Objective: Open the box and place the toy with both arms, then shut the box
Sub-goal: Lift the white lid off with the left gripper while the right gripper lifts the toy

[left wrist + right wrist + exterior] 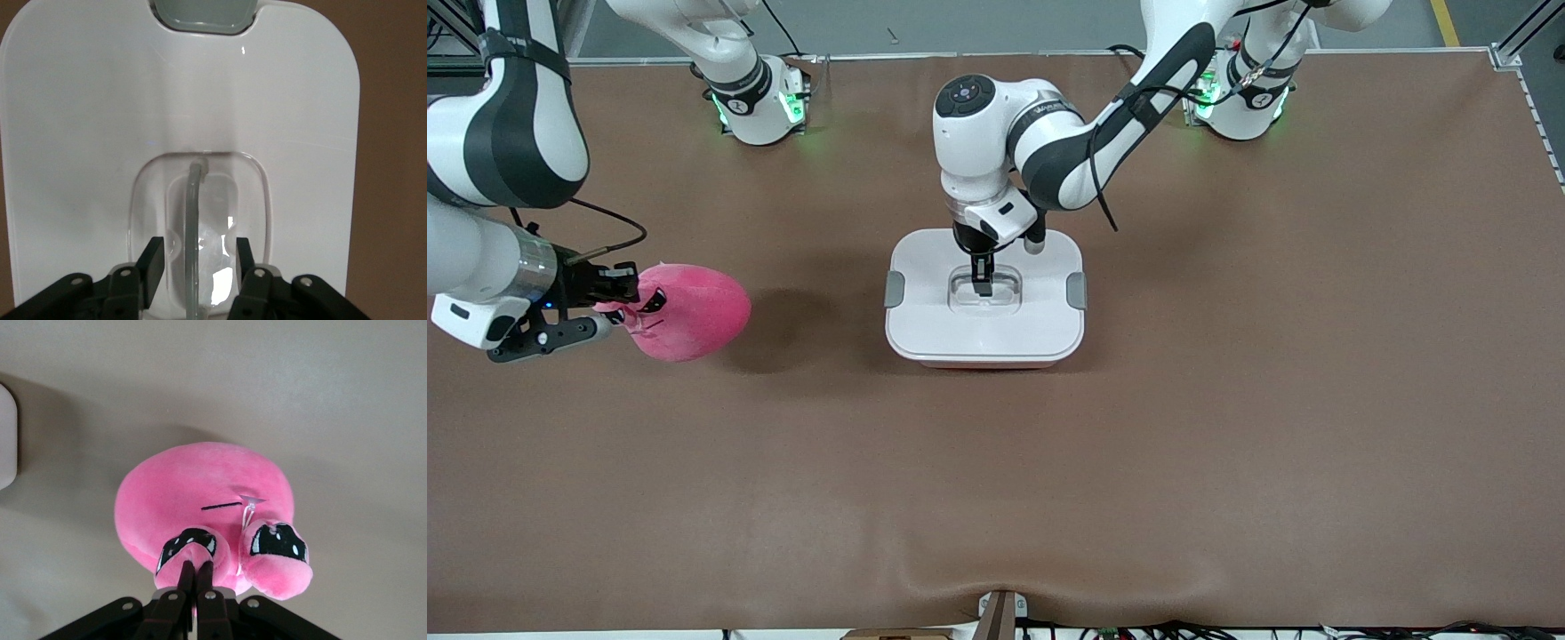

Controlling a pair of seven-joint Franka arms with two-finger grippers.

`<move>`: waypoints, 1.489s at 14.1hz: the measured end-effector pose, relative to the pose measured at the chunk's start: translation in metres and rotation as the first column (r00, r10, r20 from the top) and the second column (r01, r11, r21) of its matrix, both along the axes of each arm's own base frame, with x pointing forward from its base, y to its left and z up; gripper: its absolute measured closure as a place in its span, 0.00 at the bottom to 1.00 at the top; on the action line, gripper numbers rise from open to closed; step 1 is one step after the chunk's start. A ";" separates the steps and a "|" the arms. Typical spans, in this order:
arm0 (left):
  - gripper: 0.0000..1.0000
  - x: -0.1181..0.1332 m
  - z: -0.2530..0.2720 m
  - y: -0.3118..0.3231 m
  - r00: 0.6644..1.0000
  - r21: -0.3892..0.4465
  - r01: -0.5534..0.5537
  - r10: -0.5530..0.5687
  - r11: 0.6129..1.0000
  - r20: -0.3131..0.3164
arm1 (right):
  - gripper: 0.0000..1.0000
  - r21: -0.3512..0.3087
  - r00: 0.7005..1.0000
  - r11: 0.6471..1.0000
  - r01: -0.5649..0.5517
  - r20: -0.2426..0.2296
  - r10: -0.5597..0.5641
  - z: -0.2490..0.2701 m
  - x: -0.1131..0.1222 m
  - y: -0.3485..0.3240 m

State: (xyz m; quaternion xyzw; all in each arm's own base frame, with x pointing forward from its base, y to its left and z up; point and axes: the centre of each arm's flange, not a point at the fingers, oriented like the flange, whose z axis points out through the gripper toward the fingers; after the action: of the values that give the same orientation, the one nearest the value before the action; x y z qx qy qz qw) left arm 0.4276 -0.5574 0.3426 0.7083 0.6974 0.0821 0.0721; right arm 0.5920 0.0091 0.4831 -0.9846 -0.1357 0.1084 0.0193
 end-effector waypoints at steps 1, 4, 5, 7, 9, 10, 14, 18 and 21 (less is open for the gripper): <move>0.59 0.000 0.000 0.000 1.000 0.000 0.000 0.000 1.000 0.000 | 0.96 0.000 1.000 1.000 -0.002 0.002 0.002 0.001 0.000 0.001; 0.65 0.000 0.000 0.000 1.000 -0.002 0.000 0.000 1.000 0.001 | 0.96 0.001 1.000 1.000 -0.007 0.001 0.007 0.003 -0.001 0.004; 0.71 0.000 0.001 0.000 1.000 -0.002 0.000 0.000 1.000 0.001 | 0.96 0.002 1.000 1.000 -0.008 -0.003 0.008 0.003 -0.002 0.004; 0.79 0.001 0.001 0.000 1.000 -0.003 0.000 0.000 1.000 0.002 | 0.96 0.002 1.000 1.000 -0.009 -0.005 0.009 0.004 -0.003 0.004; 0.93 0.001 0.002 -0.001 1.000 -0.005 -0.001 0.001 1.000 0.003 | 0.96 0.003 1.000 1.000 -0.012 -0.003 0.012 0.006 -0.004 0.004; 0.93 0.001 0.002 -0.001 1.000 -0.005 -0.001 0.001 1.000 0.003 | 0.96 0.006 1.000 1.000 -0.028 0.000 0.028 0.008 -0.004 0.005; 0.93 0.003 0.004 0.000 1.000 -0.009 -0.004 0.004 1.000 0.006 | 0.96 0.018 0.997 0.997 -0.081 0.009 0.081 0.014 -0.003 0.006; 0.93 0.005 0.013 0.000 1.000 -0.011 -0.007 0.007 1.000 0.013 | 0.96 0.039 0.995 0.994 -0.099 0.011 0.099 0.015 -0.003 0.020; 0.93 0.002 0.026 0.002 1.000 0.007 -0.012 0.012 1.000 0.017 | 0.96 0.057 0.994 0.992 -0.111 0.012 0.111 0.019 -0.004 0.027</move>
State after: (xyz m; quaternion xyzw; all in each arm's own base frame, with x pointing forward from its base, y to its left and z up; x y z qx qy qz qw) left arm 0.4291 -0.5557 0.3684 0.7038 0.7005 0.0912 0.0751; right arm 0.5885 0.0359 0.5018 -0.9750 -0.1934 0.1011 0.0412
